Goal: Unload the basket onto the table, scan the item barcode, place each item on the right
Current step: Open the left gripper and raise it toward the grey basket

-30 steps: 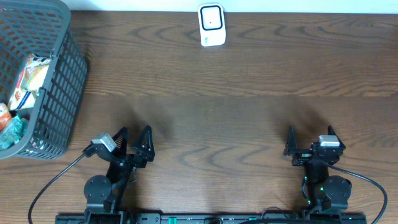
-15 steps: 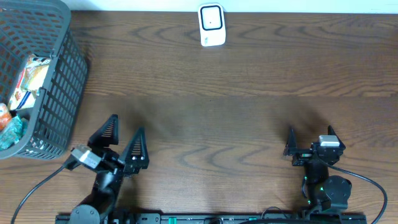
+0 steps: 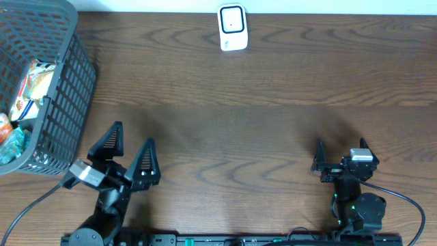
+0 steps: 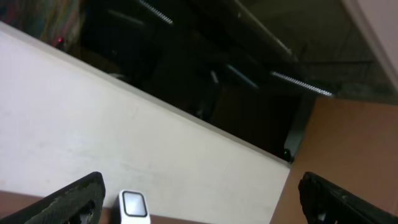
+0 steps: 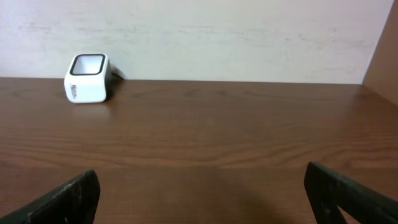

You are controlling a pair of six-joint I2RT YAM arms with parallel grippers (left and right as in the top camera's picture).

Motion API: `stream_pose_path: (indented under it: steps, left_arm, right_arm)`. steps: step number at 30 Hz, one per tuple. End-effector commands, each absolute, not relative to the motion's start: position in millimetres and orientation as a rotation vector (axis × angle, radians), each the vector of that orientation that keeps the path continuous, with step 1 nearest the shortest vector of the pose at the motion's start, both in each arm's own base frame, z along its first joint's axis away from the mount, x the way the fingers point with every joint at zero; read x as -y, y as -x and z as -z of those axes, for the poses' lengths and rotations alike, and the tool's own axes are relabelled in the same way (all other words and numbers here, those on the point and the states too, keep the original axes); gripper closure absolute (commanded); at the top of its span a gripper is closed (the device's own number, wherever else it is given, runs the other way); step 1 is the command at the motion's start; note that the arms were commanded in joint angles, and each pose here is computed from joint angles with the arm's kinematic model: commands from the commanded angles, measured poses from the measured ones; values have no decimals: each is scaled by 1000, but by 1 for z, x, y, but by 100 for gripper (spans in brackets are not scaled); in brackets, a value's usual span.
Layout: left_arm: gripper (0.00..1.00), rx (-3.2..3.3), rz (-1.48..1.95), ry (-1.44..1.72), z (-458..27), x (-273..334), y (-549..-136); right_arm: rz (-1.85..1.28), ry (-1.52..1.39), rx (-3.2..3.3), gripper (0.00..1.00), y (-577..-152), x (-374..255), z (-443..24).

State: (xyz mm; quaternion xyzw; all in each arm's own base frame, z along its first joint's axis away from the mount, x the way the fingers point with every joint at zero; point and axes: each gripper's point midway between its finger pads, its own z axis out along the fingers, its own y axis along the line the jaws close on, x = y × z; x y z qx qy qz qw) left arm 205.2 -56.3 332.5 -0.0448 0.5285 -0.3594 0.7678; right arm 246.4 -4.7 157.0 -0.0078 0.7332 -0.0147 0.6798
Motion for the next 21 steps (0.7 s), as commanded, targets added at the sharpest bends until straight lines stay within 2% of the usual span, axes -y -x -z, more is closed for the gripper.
stream_pose_path:
  steps: [1,9,13,18,21]
  left_arm:
    - [2,-1134,724,84,-349,53,-207]
    - [2,-1207,608,83,-395,47,-225]
    - [2,-1478,538,179,-393,39,-249]
    - [2,-1816,368,80,-394,40,-266]
    - [2,-1947,389,15,-399,50,-264]
  right_arm:
    - [49,14,-1647,1,-246,7,-156]
    - [49,14,-1647,1,-246,7,-156]
    - [49,14,-1647,1,-246,7,-156]
    - [49,14,-1647,1,-246,7,-156]
    - [49,14,-1647,1,-246,7,-156]
